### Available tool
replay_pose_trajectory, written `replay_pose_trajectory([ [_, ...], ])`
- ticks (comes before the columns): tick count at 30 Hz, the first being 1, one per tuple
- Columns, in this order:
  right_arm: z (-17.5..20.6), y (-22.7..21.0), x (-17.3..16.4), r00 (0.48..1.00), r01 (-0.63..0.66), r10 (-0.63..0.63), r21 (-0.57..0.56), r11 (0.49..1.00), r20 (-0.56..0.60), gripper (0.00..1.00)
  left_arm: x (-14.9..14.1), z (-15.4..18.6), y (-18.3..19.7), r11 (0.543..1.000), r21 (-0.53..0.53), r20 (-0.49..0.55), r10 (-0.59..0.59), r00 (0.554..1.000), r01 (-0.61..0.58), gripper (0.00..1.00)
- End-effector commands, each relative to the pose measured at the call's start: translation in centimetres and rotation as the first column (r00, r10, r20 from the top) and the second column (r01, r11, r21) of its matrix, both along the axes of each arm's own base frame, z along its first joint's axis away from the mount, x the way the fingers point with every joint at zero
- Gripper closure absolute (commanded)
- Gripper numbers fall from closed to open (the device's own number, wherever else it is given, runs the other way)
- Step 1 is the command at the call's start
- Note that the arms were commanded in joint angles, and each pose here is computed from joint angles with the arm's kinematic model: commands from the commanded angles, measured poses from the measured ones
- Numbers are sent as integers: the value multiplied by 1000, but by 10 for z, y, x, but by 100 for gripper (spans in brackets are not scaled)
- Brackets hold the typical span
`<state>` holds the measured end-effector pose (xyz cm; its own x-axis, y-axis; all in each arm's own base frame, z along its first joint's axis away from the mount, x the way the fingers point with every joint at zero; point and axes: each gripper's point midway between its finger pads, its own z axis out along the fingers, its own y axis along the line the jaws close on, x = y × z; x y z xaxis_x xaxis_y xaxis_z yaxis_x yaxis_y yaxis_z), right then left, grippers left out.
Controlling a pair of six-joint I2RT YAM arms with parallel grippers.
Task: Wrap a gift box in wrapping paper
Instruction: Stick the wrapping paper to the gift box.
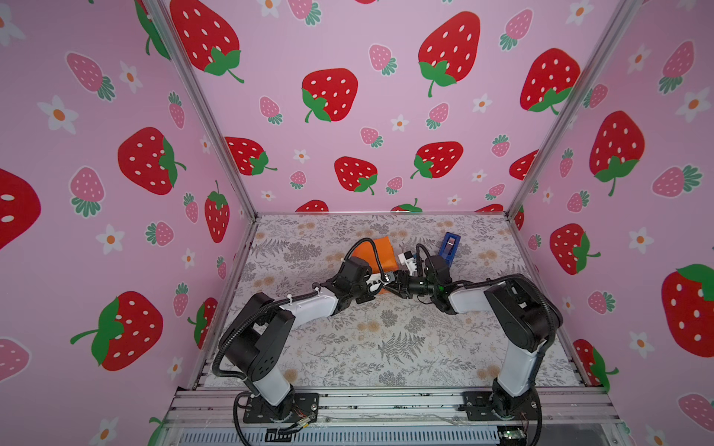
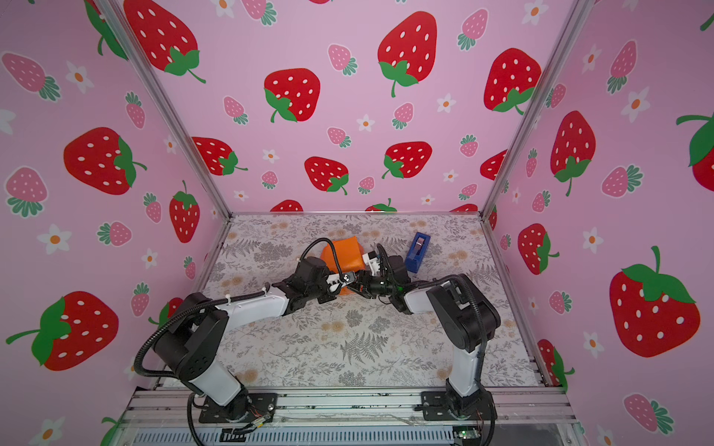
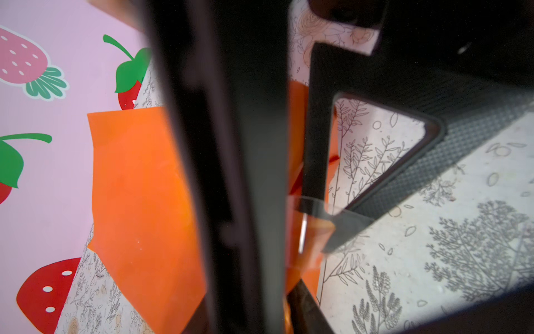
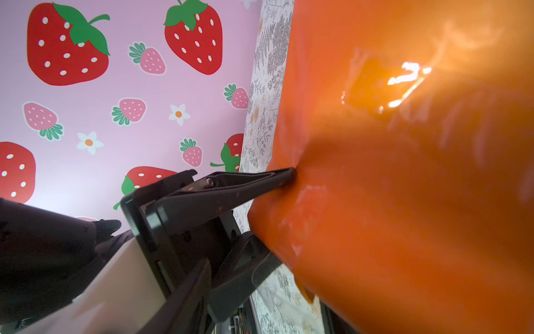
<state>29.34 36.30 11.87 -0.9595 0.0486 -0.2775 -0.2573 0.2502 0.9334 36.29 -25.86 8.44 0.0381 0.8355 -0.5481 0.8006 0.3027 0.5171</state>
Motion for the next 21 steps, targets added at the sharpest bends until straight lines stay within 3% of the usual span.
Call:
replay_pose_trajectory([
  [1,44,11,5,991,-19,4,108,994,131,39,-31,-55,23,991,134,-189,10,982,16,63],
  [9,54,5,-9,991,-49,32,124,991,131,43,-31,-56,23,990,137,-192,12,981,15,63],
  [21,66,3,-5,983,-33,8,138,990,182,43,-31,-56,23,991,135,-193,13,981,14,64],
])
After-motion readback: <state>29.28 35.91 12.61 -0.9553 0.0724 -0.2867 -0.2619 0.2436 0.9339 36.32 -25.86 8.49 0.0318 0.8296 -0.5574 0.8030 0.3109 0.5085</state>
